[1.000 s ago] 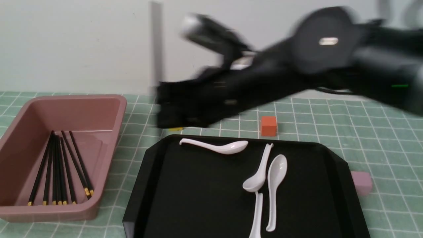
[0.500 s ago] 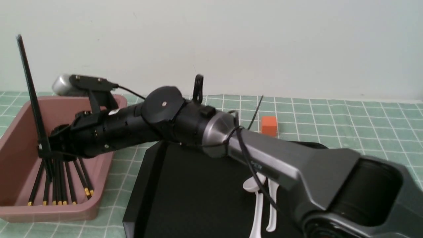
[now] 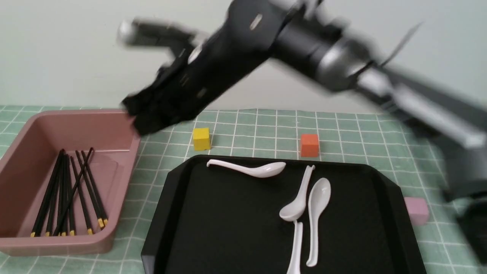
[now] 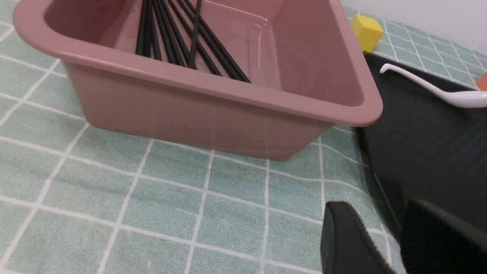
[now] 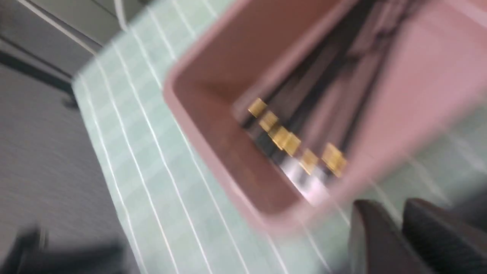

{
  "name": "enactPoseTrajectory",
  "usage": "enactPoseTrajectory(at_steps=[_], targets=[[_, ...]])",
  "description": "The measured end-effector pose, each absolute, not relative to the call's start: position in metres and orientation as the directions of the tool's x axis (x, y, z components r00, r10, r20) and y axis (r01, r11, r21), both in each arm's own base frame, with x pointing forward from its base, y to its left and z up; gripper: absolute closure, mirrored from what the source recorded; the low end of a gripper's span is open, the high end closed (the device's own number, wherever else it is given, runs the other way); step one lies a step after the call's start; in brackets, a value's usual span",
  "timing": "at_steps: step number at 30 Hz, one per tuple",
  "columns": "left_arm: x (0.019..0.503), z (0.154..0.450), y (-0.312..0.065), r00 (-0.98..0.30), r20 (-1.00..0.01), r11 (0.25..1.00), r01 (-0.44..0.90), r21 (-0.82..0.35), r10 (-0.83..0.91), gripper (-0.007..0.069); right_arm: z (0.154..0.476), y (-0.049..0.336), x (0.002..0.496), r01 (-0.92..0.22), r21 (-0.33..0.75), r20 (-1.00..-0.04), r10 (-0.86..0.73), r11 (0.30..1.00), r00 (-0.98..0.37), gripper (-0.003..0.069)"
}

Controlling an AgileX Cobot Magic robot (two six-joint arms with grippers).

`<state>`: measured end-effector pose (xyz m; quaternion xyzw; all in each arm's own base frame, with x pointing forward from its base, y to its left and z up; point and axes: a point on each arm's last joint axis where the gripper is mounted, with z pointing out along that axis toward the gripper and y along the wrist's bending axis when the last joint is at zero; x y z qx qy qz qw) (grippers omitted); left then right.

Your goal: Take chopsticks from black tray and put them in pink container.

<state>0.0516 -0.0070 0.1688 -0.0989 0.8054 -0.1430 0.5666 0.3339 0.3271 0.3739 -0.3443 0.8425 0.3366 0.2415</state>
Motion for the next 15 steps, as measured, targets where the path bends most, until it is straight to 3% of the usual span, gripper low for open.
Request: enactPoseTrajectory(at_steps=[4,9,15], targets=[[0.052,0.169,-0.007,-0.338,-0.884,0.940,0.003,-0.342,-0.321,0.0386,0.449,0.275,0.296,-0.771,0.210,-0.718,-0.440,0.601,-0.539,0.0661],[0.052,0.169,-0.007,-0.338,-0.884,0.940,0.003,-0.342,-0.321,0.0386,0.514,0.221,0.252,-0.712,0.080,-0.814,-0.366,0.698,-0.450,0.0671],[0.052,0.169,-0.007,-0.338,-0.884,0.940,0.003,-0.342,-0.321,0.0386,0.557,0.154,0.182,-0.668,0.018,-0.883,-0.301,0.744,-0.359,0.0671]])
